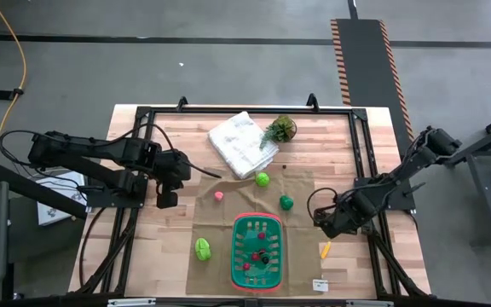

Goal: Pick and placing Produce into tupperware
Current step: Put the yellow corn into the blue bin

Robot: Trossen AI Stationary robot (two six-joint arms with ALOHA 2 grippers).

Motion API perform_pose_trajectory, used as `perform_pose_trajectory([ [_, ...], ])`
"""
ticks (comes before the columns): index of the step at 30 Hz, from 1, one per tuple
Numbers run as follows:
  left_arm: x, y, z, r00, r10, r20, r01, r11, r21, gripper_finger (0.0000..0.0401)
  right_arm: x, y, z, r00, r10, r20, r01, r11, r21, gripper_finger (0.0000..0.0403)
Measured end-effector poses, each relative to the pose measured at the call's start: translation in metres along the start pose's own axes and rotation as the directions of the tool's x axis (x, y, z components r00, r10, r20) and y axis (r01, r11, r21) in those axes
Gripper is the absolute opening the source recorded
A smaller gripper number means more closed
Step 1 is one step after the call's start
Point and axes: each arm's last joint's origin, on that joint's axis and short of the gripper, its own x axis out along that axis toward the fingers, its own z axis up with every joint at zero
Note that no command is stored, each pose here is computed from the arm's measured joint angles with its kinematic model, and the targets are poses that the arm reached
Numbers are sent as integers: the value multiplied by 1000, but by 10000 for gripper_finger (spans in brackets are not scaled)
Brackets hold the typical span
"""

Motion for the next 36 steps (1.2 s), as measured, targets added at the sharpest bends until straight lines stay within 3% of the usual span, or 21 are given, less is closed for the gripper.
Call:
perform_pose_trajectory([
  [10,0,0,-1,1000,1,-8,-1,1000,0,3,-2,-29,24,996,42,-73,-43,999,-17,177],
  [14,0,0,-1,1000,2,-13,-2,1000,0,3,-5,-29,29,986,118,-114,-119,993,-4,177],
  [19,0,0,-3,1000,4,-26,-4,1000,-1,3,6,-20,22,984,139,-110,-141,990,-10,177],
  [27,-2,0,-3,1000,2,-11,-2,1000,0,3,29,-12,0,985,65,-159,-75,996,-53,177],
  [36,-2,0,-3,1000,2,-8,-2,1000,0,3,5,0,-22,995,19,-102,-26,998,-62,177],
])
